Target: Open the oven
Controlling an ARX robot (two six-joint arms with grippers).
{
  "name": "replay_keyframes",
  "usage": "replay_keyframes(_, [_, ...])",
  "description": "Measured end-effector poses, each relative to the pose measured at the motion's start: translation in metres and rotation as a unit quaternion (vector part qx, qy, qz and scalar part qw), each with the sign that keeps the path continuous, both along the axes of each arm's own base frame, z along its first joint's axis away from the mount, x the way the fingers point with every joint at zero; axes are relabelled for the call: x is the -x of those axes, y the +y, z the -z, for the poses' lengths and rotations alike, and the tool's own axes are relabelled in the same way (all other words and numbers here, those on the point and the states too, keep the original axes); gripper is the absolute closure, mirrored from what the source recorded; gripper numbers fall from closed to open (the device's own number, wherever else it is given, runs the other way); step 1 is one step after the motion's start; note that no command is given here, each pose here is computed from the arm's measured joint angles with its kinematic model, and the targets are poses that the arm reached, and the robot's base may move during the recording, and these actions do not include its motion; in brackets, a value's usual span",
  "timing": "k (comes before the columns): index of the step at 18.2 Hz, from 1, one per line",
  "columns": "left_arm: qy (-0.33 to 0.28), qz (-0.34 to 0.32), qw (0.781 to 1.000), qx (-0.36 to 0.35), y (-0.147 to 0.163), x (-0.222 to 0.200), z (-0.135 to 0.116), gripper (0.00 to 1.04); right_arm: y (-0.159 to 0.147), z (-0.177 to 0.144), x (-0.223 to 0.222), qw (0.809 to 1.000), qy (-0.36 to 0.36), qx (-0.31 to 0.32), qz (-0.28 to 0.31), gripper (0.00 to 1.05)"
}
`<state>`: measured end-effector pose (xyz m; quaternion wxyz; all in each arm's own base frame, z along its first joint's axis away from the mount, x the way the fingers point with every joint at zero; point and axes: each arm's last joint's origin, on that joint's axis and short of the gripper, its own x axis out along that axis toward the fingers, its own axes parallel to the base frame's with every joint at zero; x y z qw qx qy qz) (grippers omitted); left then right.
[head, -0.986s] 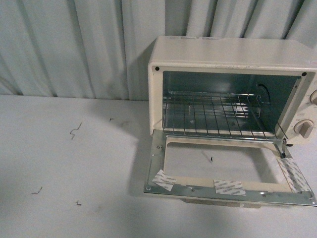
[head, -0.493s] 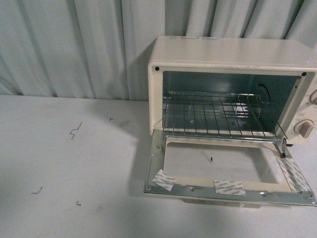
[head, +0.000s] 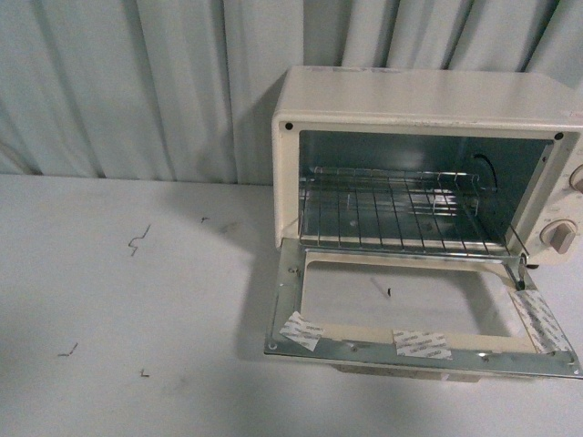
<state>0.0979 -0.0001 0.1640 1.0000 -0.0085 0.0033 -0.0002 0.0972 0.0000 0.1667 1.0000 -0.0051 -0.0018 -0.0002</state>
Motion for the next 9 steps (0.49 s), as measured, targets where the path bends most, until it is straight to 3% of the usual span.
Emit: replay_keyframes(9, [0.000,0.000,1.000,0.000,0.0000,0.0000,0.0000,0.07,0.0000,0.0000,0.0000,1.000,0.000,0.000,0.000,0.06])
